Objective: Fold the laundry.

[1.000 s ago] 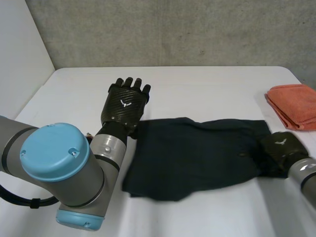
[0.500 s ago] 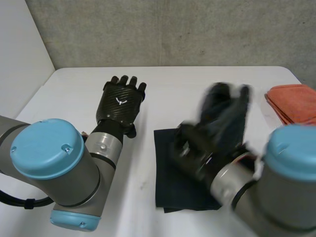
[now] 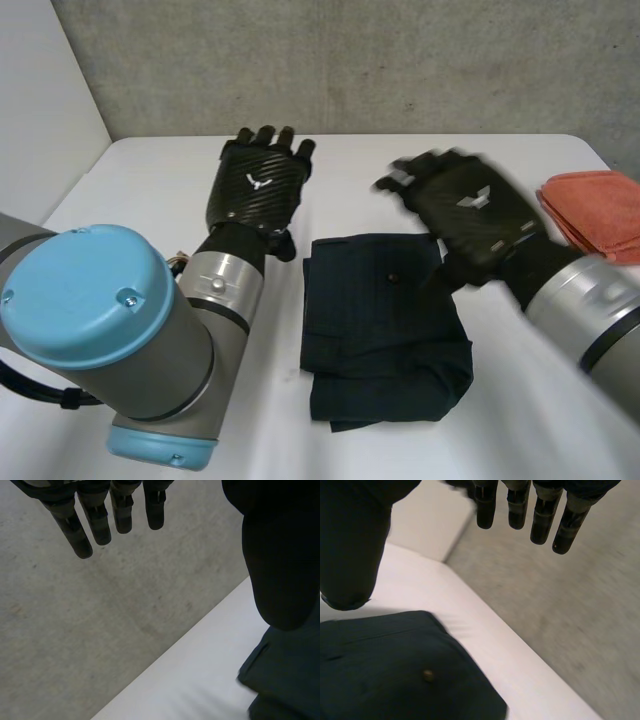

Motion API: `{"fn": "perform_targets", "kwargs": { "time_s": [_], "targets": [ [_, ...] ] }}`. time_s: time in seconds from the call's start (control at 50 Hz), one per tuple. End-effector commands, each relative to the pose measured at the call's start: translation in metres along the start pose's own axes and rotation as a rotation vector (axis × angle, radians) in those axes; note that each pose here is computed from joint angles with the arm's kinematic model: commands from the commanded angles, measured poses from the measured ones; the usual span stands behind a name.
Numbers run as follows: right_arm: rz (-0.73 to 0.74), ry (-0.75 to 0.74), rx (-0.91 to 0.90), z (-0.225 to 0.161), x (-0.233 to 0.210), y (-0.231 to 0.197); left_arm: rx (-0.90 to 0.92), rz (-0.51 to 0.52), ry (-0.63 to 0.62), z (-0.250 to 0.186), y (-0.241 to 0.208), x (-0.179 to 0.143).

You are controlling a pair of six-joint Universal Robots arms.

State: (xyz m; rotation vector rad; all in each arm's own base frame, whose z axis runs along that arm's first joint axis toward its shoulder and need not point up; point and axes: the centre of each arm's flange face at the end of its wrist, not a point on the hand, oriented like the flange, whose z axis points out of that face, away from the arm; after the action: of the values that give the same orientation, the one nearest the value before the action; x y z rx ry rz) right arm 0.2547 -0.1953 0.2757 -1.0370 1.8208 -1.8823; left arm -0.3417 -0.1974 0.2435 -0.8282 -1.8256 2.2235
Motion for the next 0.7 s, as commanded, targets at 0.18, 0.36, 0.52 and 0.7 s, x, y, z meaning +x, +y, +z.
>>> {"fn": "perform_targets", "kwargs": {
  "time_s": [0.18,0.36,0.52,0.7],
  "targets": [
    [0.249,0.104,-0.254,0.036,0.052,0.054,-0.182,-0.075,0.217,-0.005,0.017,0.049],
    [0.261,0.101,-0.313,0.045,0.051,0.076,-0.362,-0.026,0.279,-0.038,0.051,0.056],
    [0.248,0.052,-0.313,0.056,0.037,0.078,-0.394,0.007,0.227,-0.04,0.063,0.055],
    [0.22,0.025,-0.333,0.061,0.021,0.083,-0.374,0.01,0.19,-0.032,0.079,0.061]
  ]
}}
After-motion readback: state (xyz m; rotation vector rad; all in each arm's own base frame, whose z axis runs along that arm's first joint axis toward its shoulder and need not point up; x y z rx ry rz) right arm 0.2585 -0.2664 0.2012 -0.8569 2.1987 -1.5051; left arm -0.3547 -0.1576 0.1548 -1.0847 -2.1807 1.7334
